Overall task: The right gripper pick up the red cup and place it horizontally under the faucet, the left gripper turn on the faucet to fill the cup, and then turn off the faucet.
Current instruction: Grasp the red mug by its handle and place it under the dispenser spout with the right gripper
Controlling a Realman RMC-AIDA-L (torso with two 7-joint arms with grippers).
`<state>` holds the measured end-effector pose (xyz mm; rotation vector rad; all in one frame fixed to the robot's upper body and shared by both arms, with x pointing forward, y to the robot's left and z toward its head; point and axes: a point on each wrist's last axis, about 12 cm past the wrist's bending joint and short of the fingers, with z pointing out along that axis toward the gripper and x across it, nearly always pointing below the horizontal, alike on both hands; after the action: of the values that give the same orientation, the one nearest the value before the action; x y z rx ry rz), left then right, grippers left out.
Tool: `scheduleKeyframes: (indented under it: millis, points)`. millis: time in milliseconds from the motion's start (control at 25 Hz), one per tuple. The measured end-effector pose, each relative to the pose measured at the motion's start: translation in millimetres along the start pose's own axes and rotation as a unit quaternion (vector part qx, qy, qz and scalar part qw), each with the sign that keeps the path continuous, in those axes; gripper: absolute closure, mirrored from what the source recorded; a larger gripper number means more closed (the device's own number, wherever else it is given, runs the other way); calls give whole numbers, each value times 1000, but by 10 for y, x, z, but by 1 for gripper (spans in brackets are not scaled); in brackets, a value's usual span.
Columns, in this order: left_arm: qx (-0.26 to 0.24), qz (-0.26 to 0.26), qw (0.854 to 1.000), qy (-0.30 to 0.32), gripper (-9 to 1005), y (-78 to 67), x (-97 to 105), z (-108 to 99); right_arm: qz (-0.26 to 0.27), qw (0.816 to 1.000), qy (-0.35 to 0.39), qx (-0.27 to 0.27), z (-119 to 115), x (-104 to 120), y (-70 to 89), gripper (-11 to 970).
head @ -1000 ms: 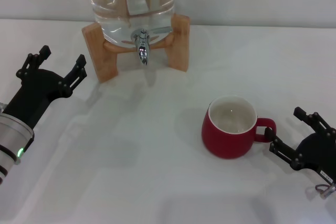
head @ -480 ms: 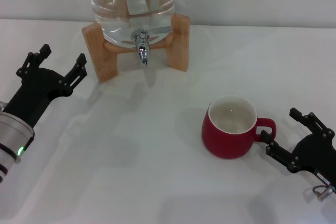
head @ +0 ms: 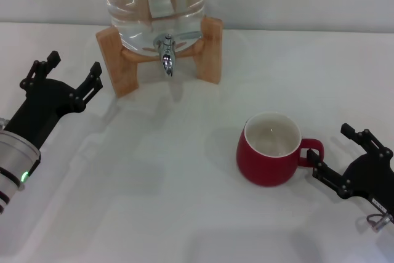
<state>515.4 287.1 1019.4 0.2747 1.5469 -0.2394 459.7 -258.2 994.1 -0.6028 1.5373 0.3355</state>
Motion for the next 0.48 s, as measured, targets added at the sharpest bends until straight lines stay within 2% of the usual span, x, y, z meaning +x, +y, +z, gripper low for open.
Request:
scheduleKeyframes:
  millis: [480]
  points:
    - [0,0,1000,0,121,0,-1,4,3,1000,-4,-7,47,-22,29,135]
